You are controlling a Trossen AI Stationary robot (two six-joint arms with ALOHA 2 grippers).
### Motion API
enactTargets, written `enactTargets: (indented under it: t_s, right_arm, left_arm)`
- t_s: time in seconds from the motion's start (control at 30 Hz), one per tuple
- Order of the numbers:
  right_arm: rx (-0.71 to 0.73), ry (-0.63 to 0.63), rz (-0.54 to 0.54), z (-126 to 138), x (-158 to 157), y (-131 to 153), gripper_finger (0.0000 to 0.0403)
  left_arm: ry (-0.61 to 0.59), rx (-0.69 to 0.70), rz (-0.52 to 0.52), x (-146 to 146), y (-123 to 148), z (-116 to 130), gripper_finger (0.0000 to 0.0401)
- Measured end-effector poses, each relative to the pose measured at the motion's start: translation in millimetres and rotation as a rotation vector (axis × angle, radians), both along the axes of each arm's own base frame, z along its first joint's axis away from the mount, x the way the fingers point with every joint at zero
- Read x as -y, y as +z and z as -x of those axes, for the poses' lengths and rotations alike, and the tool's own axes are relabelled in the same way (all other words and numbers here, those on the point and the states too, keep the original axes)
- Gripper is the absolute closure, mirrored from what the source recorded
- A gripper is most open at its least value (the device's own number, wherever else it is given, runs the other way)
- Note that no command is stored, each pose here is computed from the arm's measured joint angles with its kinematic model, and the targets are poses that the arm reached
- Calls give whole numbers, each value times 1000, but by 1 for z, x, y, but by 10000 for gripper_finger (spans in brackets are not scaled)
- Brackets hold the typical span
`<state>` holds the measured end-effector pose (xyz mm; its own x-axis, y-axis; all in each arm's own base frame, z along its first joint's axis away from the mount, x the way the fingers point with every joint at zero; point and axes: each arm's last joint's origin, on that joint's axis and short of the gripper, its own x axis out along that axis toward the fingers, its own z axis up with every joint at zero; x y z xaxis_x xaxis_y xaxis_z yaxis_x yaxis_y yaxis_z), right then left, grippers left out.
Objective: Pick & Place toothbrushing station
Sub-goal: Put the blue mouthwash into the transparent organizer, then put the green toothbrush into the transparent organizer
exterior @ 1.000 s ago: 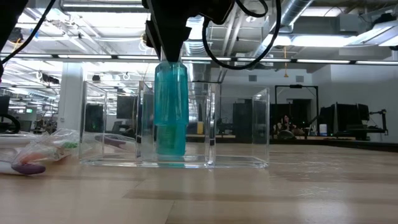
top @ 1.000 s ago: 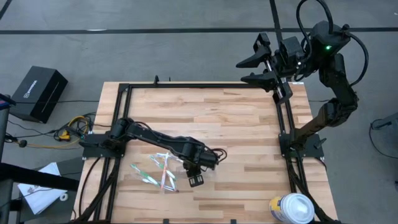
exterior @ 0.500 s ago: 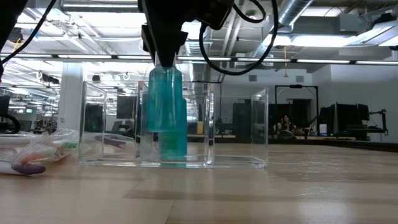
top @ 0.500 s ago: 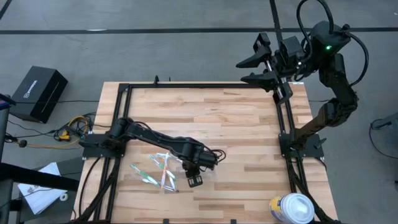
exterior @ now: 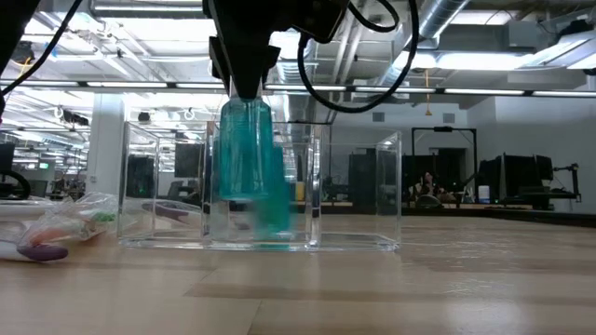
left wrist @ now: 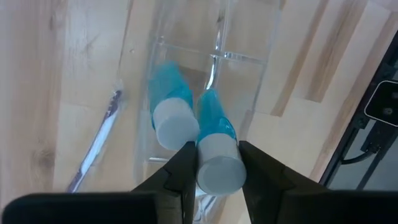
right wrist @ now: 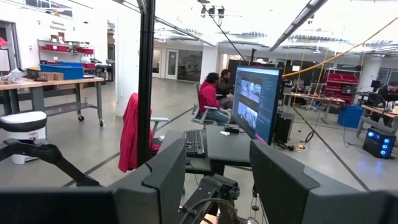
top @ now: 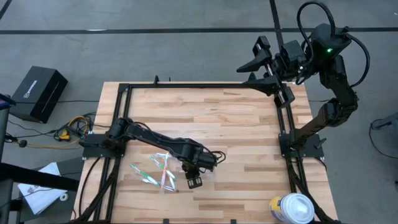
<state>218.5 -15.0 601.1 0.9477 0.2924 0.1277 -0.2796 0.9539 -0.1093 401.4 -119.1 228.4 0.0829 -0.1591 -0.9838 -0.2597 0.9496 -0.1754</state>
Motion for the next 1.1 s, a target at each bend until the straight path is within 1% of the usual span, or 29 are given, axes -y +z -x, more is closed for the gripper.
enactTargets:
  t_s: [0.13, 0.23, 0.37, 0.67, 0.83, 0.97, 1.1]
  right_arm:
    - [3, 0, 0, 0, 0, 0, 234]
    - [3, 0, 0, 0, 0, 0, 234]
    - [10, 1, 1, 0, 0, 1, 234]
    - [22, 1, 3, 0, 0, 2, 234]
    - [29, 1, 4, 0, 0, 3, 234]
    - [32, 4, 4, 0, -1, 3, 234]
    - [32, 7, 4, 0, -1, 3, 234]
  left_arm:
    - [4, -36, -28, -1, -10, 0, 282]
    - [6, -8, -16, -1, -4, -1, 260]
    - [10, -4, -10, -2, -4, -1, 245]
    - [22, 92, -28, -4, 13, -1, 219]
    - [44, 133, -59, -6, 23, 0, 198]
    - [57, 159, -78, -7, 29, 2, 189]
    - [89, 217, -115, -10, 45, 7, 188]
